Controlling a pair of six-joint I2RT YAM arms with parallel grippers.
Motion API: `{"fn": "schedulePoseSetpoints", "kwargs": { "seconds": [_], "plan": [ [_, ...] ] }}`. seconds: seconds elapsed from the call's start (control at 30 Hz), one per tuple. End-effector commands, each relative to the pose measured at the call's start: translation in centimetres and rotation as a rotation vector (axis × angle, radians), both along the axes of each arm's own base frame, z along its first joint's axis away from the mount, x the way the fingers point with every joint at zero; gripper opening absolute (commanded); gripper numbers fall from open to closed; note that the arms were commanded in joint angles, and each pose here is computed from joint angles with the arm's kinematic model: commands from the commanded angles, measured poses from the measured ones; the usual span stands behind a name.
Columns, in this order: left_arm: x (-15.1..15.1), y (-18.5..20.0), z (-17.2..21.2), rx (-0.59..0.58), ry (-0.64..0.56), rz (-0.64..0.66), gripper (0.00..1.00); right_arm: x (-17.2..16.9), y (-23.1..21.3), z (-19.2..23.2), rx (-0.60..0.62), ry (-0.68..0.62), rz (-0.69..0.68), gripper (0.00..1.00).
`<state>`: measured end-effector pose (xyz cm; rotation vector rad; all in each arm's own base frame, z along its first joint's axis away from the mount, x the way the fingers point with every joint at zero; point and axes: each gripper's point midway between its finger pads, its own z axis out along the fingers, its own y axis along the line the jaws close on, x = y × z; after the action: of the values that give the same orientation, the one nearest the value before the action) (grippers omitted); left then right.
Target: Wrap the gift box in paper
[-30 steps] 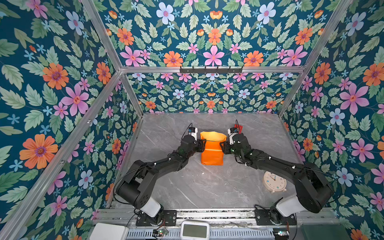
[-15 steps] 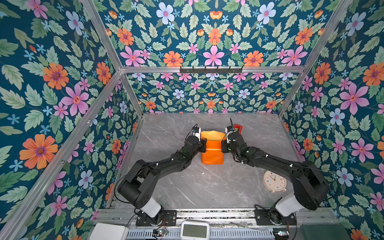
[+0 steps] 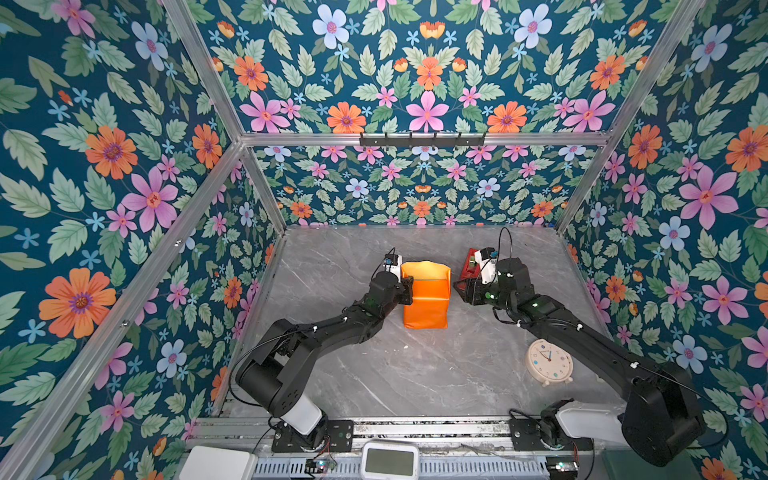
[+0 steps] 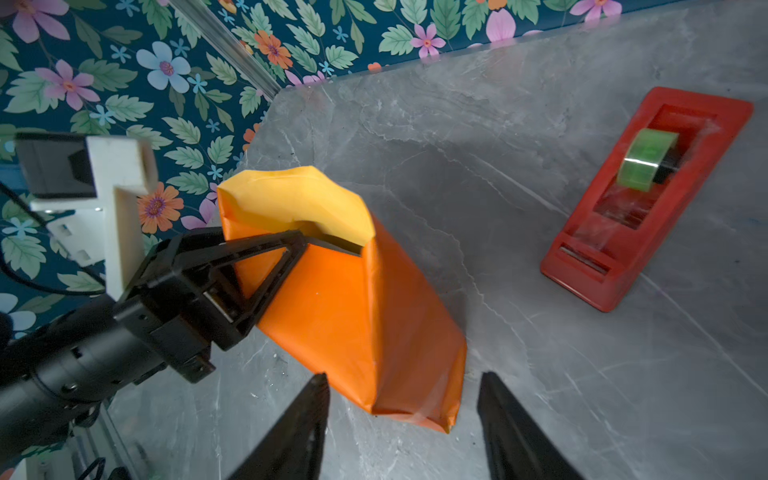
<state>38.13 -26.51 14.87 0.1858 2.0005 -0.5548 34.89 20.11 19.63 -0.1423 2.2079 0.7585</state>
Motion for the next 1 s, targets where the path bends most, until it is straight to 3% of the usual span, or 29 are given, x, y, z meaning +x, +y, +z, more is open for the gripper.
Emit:
{"fn": "schedulePoseSetpoints", "kwargs": {
  "seconds": [0.0,0.17,0.3,0.7,0.83,0.97],
  "plan": [
    [-1.1,1.5,-3.7,0.135,0.101,0.009,0.32,0.2,0.4,-0.9,0.043,0.072,0.041,0.44],
    [-1.0,1.4,-3.7,0.132,0.102,0.007,0.32,1.7,2.5,-1.4,0.088,0.094,0.111,0.4],
    [-1.1,1.3,-3.8,0.13,0.106,0.001,0.32,2.4,3.5,-1.4,0.138,0.099,0.134,0.42],
    [-1.2,1.0,-3.8,0.121,0.107,-0.015,0.31,4.4,4.8,-4.2,0.135,0.154,0.137,0.48],
    [-1.0,0.8,-3.5,0.116,0.099,-0.019,0.32,4.9,5.1,-7.0,0.134,0.218,0.128,0.48],
    [-0.6,0.2,-1.1,0.079,0.055,-0.031,0.54,3.8,4.7,-10.2,0.115,0.285,0.1,0.47]
  ]
}}
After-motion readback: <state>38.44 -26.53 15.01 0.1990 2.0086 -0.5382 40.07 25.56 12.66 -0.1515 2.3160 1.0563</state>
